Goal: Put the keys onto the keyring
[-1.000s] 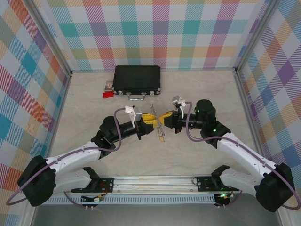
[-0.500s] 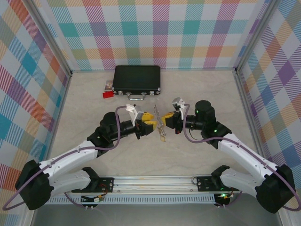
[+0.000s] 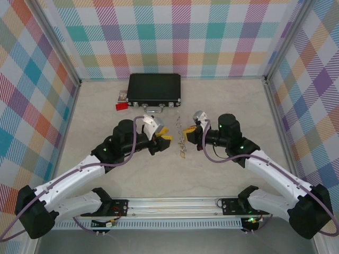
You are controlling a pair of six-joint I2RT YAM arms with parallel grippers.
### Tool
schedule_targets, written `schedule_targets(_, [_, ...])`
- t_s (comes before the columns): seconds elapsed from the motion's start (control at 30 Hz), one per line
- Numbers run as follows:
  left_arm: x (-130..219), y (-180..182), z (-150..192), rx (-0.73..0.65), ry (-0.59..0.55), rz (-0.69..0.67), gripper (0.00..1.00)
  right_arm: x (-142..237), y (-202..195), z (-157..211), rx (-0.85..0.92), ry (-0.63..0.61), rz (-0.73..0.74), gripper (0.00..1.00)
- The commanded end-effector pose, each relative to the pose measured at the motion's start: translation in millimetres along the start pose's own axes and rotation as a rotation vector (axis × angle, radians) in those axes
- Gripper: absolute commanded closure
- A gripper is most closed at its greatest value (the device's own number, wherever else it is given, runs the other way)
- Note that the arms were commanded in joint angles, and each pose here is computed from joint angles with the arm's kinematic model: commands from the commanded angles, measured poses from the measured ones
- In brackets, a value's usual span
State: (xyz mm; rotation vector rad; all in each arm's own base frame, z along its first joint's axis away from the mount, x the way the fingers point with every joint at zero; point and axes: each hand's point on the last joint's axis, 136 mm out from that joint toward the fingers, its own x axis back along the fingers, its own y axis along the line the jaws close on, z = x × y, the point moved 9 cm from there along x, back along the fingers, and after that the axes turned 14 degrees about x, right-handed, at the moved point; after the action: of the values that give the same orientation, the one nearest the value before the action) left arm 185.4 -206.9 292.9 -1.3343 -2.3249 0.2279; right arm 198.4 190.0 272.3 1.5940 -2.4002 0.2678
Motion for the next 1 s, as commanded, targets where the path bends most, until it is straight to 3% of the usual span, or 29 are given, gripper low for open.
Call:
schedule_targets(0.0, [-0.6,1.3,5.9,-0.041,0.118,0.004,0.57,-4.8,7.3,2.8,0.074,0.012,-0.003,1.00])
schedule_targets(0.53, [-11.4,-3.0,4.9,-0.138,0.343,0.083,0.63,-19.4,24.4,7.1,0.186,0.078,-0.025,1.00])
schedule_targets(0.97, [-22.6,2.4,0.7,-0.145,0.319,0.061,0.68,-18.2,32.0,5.3,0.203,0.062,-0.058,1.00])
